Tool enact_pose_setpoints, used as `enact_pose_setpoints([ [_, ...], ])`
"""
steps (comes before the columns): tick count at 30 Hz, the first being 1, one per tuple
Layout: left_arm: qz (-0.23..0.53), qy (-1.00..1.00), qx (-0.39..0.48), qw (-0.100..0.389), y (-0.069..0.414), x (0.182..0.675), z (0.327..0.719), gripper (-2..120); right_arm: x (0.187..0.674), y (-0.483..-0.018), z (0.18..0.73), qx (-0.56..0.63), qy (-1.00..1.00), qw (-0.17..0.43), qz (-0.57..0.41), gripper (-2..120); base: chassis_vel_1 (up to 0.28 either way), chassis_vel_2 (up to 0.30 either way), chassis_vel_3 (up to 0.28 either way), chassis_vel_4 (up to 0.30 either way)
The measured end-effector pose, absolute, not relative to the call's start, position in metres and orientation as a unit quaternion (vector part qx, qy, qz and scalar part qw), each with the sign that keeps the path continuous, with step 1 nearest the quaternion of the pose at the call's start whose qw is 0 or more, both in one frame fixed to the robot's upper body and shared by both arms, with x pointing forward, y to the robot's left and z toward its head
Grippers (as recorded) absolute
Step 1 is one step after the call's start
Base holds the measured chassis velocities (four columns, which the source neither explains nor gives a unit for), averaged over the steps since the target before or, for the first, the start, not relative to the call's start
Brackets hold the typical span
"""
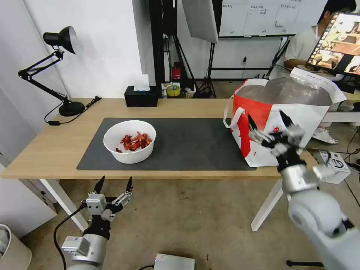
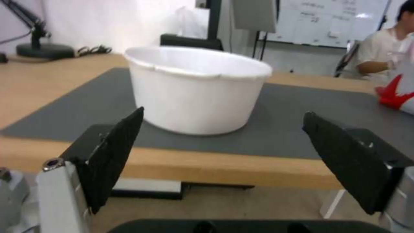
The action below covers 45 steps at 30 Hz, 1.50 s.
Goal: Pick up the trash from the table and place it into the takeout bag.
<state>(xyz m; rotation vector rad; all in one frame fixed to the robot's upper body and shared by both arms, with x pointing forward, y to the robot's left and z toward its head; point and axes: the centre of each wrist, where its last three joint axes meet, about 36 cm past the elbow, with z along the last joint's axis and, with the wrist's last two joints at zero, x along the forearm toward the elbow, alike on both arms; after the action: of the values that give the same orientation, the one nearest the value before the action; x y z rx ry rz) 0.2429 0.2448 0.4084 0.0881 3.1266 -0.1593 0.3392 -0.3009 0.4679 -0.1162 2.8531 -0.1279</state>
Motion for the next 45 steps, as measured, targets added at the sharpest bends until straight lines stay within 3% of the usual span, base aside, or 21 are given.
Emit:
enact_pose_setpoints([
  [10,-0.042,0.999,0.033,-0.005,0.24,0.257,0.399,100,0.28,-0.278,0.417,0.0,0.995,0.088,-0.047,100,0.0,0.0,0.0,0.0],
  [23,-0.032,0.999,0.044,0.004,0.249,0.266,0.403,100,0.238,-0.234,0.41,0.008,0.998,0.044,-0.042,100,0.0,0.0,0.0,0.0],
  [45,-0.032,0.998,0.052,0.011,0.248,0.268,0.406,100,0.225,-0.233,0.425,0.021,0.999,0.023,-0.028,100,0.0,0.0,0.0,0.0],
])
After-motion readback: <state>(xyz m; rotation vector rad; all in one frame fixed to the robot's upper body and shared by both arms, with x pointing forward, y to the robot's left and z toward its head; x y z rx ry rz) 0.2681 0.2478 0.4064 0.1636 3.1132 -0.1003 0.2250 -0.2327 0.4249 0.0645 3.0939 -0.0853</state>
